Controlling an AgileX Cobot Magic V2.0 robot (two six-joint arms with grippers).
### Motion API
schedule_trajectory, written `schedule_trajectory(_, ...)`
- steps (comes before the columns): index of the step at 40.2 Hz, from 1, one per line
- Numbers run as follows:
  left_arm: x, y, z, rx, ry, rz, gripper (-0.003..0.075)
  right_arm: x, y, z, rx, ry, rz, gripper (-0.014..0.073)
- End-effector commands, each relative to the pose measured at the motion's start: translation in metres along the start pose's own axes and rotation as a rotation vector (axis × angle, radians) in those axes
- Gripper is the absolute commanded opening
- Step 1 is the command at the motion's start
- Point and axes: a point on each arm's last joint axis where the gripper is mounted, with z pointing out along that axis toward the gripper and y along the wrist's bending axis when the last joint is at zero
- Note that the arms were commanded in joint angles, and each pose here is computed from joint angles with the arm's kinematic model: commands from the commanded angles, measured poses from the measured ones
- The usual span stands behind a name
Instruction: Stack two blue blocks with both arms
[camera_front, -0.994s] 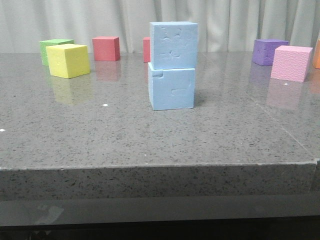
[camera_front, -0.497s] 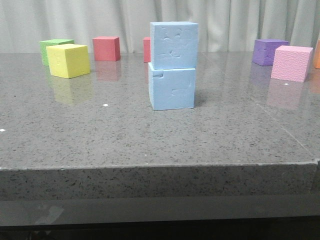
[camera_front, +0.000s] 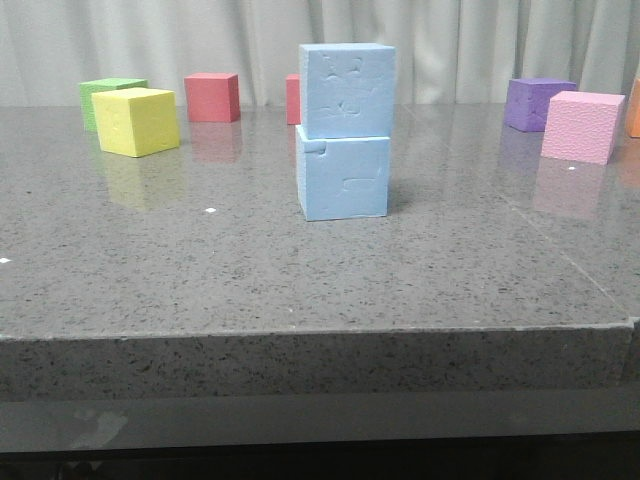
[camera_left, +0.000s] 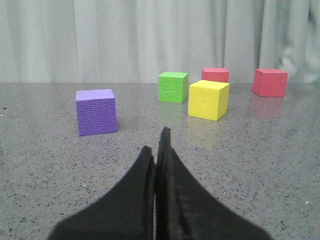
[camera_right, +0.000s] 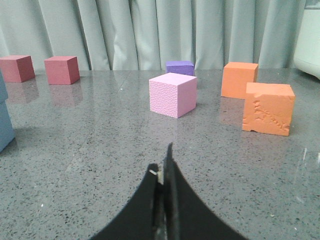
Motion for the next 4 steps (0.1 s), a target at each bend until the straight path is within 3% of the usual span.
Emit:
schedule_trajectory(1, -0.0082, -0.0004, -0.0018, 0.006, -0.102, -0.008, -0.0019, -0.0105, 0.0002, -0.0022, -0.001, -0.113, -0.009, -0.0037)
schedule_trajectory(4, -0.0082, -0.0004, -0.0018, 0.006, -0.102, -0.008, -0.0019, -0.0105, 0.0002, -0.0022, -0.001, -0.113, -0.009, -0.0037)
